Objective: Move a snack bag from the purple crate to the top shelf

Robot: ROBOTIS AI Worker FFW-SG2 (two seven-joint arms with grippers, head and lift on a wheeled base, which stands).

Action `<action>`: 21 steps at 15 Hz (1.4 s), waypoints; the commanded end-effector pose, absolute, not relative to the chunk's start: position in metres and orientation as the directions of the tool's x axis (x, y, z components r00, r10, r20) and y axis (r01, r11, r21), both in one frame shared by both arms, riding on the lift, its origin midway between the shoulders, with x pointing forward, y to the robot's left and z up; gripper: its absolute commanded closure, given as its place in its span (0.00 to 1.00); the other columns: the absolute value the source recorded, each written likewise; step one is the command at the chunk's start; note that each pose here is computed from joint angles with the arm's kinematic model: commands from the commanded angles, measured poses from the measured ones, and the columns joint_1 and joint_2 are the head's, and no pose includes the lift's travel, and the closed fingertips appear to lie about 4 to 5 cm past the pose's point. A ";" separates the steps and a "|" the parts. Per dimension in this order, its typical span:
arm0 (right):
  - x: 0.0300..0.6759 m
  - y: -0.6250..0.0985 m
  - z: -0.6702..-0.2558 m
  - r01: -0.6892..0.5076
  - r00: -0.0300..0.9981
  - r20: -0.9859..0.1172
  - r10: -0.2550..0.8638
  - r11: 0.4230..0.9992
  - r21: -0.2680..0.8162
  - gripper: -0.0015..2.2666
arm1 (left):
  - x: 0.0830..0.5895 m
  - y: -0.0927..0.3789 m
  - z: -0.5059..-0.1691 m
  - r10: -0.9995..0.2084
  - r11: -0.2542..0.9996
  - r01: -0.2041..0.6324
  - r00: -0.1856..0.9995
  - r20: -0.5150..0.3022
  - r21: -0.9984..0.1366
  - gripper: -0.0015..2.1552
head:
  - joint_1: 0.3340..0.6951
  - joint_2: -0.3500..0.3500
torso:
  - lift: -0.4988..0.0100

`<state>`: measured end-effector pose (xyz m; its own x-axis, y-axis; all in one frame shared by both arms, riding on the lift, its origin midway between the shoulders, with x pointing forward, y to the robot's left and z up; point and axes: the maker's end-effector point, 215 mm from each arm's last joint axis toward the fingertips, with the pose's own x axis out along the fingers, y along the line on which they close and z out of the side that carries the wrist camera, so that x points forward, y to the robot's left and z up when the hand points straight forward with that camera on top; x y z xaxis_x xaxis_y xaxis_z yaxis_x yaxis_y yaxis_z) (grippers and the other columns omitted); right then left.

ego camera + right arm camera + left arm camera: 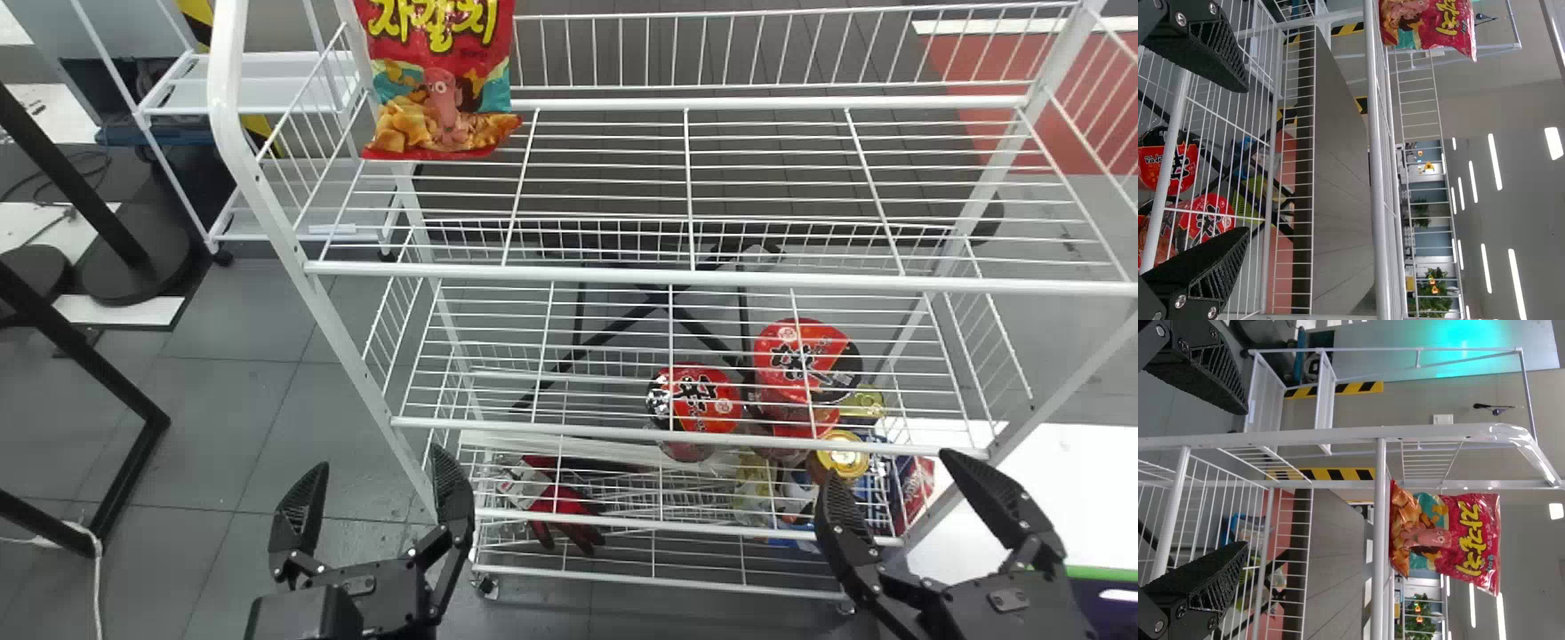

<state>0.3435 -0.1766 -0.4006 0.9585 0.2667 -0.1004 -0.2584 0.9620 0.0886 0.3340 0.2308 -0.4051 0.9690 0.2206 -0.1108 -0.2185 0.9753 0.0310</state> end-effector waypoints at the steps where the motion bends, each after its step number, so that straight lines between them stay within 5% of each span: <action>1: 0.344 -0.177 -0.401 -0.257 0.959 -0.101 0.265 0.962 0.088 0.02 | 0.334 0.231 -0.405 0.221 0.975 -0.219 0.969 -0.110 0.031 0.05 | 1.00 0.63 | 0.61; 21: 0.345 -0.178 -0.401 -0.253 0.960 -0.098 0.261 0.964 0.085 0.02 | 0.336 0.231 -0.407 0.221 0.975 -0.219 0.969 -0.114 0.030 0.05 | 1.00 0.63 | 0.46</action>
<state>0.3452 -0.1778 -0.4005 0.9601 0.2621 -0.0978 -0.2543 0.9634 0.0853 0.3365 0.2308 -0.4068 0.9687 0.2204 -0.1140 -0.2183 0.9754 0.0308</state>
